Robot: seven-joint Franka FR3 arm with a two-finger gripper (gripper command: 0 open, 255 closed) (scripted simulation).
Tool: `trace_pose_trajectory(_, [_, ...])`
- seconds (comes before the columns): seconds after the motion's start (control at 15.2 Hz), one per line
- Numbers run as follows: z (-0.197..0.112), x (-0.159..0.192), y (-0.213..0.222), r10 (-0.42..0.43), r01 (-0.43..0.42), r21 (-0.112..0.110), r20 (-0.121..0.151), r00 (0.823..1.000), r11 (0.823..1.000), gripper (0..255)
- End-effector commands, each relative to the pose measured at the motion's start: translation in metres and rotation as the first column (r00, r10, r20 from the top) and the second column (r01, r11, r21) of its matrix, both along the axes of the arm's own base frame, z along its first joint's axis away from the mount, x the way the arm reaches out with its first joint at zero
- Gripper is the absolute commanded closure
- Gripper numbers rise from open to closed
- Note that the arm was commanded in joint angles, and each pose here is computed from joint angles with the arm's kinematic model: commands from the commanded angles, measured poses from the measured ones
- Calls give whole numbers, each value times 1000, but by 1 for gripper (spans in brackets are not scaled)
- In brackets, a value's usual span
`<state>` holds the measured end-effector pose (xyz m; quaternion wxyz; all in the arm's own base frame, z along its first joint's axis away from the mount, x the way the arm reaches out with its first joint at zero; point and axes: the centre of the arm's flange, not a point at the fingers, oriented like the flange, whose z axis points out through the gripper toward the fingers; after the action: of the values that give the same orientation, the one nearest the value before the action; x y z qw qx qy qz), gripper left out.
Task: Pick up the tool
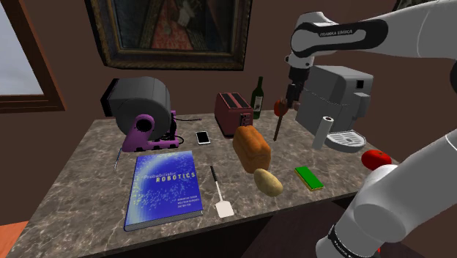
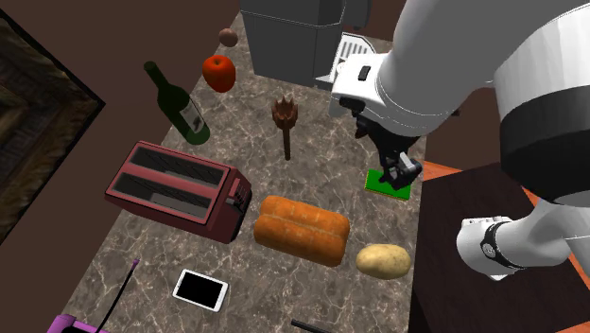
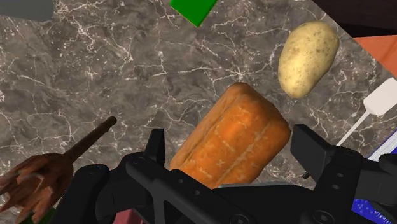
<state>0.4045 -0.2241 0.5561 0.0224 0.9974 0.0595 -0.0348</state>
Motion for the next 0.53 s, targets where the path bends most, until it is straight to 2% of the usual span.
trace_pose_trajectory(0.0, [-8, 12, -21, 11, -11, -7, -2, 1000, 1000, 0])
trace_pose_trajectory(0.46, [-26, 58, -97, 44, -44, -26, -8, 999, 999, 0])
